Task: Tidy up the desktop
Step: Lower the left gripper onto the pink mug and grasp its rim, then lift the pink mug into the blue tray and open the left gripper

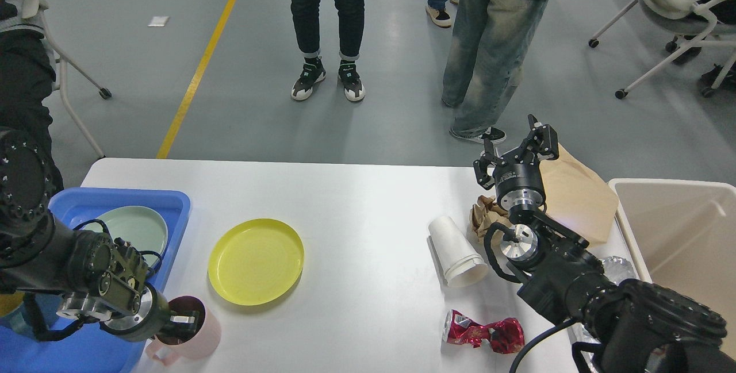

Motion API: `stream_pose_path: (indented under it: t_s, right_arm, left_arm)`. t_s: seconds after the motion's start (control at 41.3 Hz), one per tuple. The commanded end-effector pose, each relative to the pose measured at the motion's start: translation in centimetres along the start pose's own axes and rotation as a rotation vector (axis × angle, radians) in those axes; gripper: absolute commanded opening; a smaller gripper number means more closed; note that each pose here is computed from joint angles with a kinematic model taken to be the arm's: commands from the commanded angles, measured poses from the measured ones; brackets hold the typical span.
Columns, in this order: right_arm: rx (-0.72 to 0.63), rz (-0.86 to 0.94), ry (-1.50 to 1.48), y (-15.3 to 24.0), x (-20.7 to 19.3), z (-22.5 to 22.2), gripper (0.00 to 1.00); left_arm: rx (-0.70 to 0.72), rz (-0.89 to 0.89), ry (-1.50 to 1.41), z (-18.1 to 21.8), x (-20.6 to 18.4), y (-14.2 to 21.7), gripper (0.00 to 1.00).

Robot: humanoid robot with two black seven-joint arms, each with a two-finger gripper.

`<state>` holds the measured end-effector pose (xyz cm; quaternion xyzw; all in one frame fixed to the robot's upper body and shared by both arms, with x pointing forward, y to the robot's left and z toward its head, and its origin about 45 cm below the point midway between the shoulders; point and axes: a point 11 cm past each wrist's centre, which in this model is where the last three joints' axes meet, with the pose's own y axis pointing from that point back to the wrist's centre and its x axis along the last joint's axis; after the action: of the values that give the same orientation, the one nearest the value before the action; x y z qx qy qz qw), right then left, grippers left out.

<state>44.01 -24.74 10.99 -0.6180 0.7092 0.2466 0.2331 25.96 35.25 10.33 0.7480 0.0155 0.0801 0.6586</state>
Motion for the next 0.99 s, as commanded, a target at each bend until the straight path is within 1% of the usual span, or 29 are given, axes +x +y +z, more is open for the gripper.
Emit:
stream_pose_path:
  t_s: [0.0,0.024,0.388,0.582,0.824,0.969]
  right_arm:
    - [-0.001,-0.001,-0.001,0.0,-0.1,0.1,1.00]
    - [0.001,-0.001,0.000,0.0,-0.1,0.0,1.00]
    - [0.000,0.000,0.000,0.0,0.0,0.0,1.00]
    - [0.000,0.000,0.000,0.0,0.0,0.0,1.00]
    - [0.000,0.000,0.000,0.0,0.0,0.0,1.00]
    - [0.000,0.000,0.000,0.0,0.0,0.0,1.00]
  left_arm:
    - [0.003,-0.006,0.000,0.0,-0.1,0.0,0.05]
    - [0.003,-0.004,-0.001,-0.1,-0.1,0.0,0.00]
    - [0.001,-0.009,0.002,-0.5,0.1,0.3,0.00]
    - [-0.005,-0.072,0.019,-1.0,0.3,1.3,0.00]
    - [-0.039,-0.145,0.081,-2.2,3.4,6.4,0.00]
    - [-0.105,-0.233,0.062,-2.0,5.2,11.6,0.00]
